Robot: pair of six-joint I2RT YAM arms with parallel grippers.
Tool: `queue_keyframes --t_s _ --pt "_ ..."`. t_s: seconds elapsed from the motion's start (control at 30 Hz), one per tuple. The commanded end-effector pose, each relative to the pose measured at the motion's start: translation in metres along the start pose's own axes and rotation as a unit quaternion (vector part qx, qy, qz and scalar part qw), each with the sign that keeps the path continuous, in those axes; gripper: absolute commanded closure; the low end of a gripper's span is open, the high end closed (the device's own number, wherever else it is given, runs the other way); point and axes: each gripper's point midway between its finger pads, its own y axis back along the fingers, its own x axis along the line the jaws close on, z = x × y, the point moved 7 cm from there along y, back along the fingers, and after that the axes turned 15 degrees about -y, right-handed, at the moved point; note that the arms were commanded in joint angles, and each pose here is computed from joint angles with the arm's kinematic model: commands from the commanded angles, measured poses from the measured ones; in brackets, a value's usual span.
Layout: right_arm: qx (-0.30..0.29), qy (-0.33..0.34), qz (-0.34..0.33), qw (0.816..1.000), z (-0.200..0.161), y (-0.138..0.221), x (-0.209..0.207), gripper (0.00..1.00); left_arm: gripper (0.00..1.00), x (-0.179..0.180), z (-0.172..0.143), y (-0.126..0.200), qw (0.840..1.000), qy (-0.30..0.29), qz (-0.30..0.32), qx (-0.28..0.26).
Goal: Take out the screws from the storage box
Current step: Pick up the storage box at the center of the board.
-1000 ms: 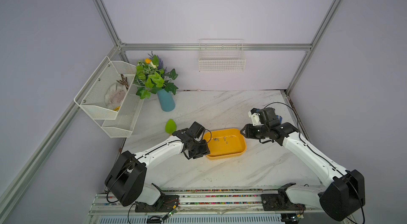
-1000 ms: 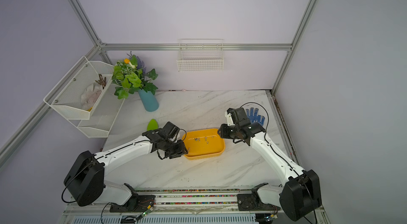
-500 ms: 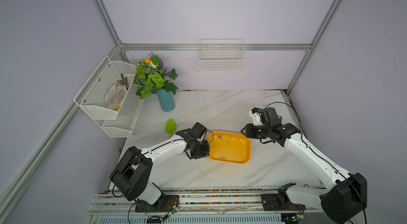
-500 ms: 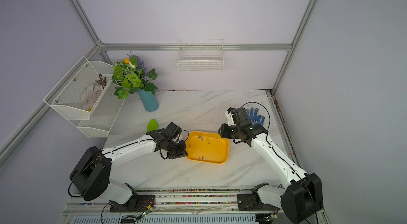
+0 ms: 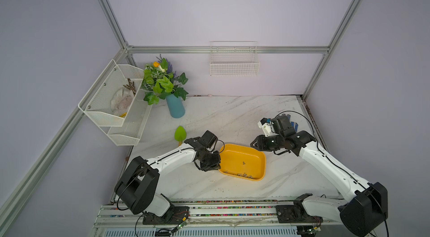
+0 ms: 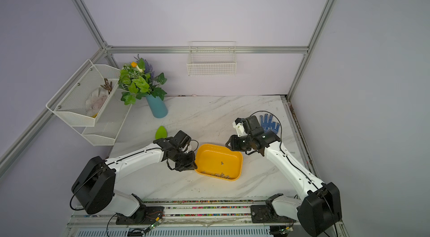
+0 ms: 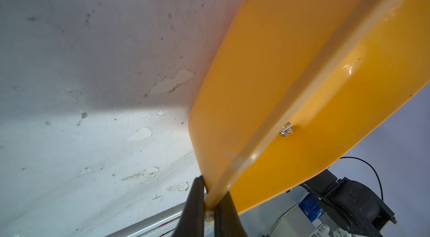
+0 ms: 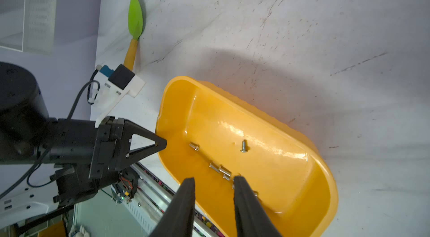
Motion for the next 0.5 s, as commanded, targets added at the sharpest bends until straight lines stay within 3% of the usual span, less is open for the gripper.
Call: queue_keyframes --t_s 0.0,0.17,0.47 --pt "0.053 0.009 0.001 0.999 -0.013 -0.004 0.002 0.67 0.94 -0.016 0.001 0.019 0.999 -0.018 -0.018 0.023" --pt "0.082 0.004 -0.008 0.997 -0.02 -0.021 -0.008 0.67 1.0 -0.025 -0.002 0.038 0.998 -0.016 -0.045 0.037" --pt "0.104 0.03 -0.038 0.993 -0.026 -0.04 -0.01 0.66 1.0 -0.041 0.008 0.056 0.996 -0.018 -0.078 0.035"
